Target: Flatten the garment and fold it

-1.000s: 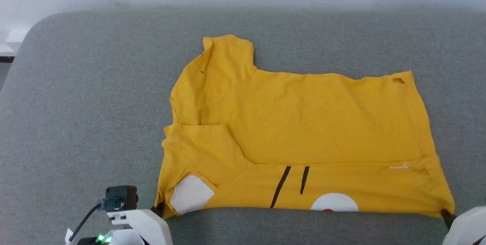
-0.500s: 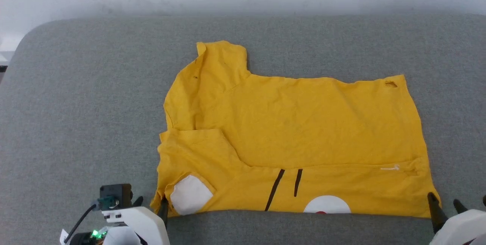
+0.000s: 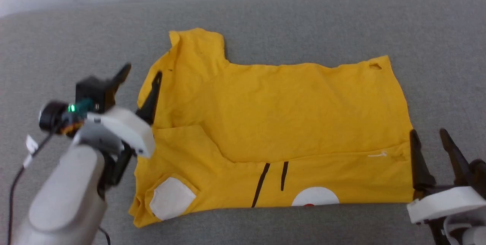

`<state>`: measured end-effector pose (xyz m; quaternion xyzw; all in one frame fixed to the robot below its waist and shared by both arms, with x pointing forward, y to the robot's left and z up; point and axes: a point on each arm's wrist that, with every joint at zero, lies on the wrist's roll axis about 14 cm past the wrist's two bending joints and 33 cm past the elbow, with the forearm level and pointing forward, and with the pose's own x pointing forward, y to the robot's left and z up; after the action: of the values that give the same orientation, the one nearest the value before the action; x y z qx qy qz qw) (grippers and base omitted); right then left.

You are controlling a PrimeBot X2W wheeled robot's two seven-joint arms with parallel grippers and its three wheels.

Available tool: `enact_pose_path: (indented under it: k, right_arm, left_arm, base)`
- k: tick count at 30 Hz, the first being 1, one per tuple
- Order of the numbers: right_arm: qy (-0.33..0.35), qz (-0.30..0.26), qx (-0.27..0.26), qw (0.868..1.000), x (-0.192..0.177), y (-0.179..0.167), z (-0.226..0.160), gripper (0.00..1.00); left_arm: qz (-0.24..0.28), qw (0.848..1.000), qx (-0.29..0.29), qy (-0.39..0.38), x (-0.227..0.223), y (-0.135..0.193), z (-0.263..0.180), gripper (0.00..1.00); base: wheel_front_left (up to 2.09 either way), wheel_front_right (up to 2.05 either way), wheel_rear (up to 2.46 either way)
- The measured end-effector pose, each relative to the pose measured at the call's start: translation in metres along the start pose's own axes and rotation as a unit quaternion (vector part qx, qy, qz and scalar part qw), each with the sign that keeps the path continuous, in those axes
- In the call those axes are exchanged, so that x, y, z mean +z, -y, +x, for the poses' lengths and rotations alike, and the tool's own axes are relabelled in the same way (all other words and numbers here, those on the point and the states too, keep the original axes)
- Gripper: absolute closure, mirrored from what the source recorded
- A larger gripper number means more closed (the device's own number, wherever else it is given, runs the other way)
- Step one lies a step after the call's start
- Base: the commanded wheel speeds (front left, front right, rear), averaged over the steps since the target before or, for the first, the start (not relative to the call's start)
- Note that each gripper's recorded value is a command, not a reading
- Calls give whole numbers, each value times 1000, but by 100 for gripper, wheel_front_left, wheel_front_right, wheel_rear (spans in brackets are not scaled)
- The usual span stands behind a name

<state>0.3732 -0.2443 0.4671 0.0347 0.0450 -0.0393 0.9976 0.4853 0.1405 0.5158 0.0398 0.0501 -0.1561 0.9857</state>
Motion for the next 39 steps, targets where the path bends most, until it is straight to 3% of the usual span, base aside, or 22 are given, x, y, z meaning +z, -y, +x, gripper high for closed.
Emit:
enact_pose_path:
  k: [8,14,21,31,32,33,34,39]
  right_arm:
    - [6,-7,34,999,-1,-17,23,0]
    - [2,-6,42,999,-5,-24,39,0]
    - [-11,-10,36,999,-14,-21,45,0]
    - [-45,-15,5,999,-35,-1,39,0]
    - [-48,-15,3,999,-37,1,39,0]
    - [-50,-15,2,999,-38,2,40,0]
    - [-50,-16,1,999,-38,3,41,0]
    - [-50,-36,18,998,-31,2,59,0]
  left_arm:
    - [38,997,-49,-36,21,-6,84,0]
    - [19,990,-46,-131,2,-16,133,0]
    - [-26,963,-21,-268,-57,-24,158,0]
    - [-32,927,-4,-375,-118,-19,167,0]
    - [-31,926,-5,-377,-120,-18,168,4]
    - [-30,925,-8,-379,-121,-17,169,70]
    - [-29,926,-10,-377,-121,-16,171,100]
    - [-22,931,-23,-365,-119,-8,177,100]
  base:
    - [0,0,0]
    - [0,0,0]
    - [0,0,0]
    - [0,0,0]
    - [0,0,0]
    - [0,0,0]
    - [0,0,0]
    - [0,0,0]
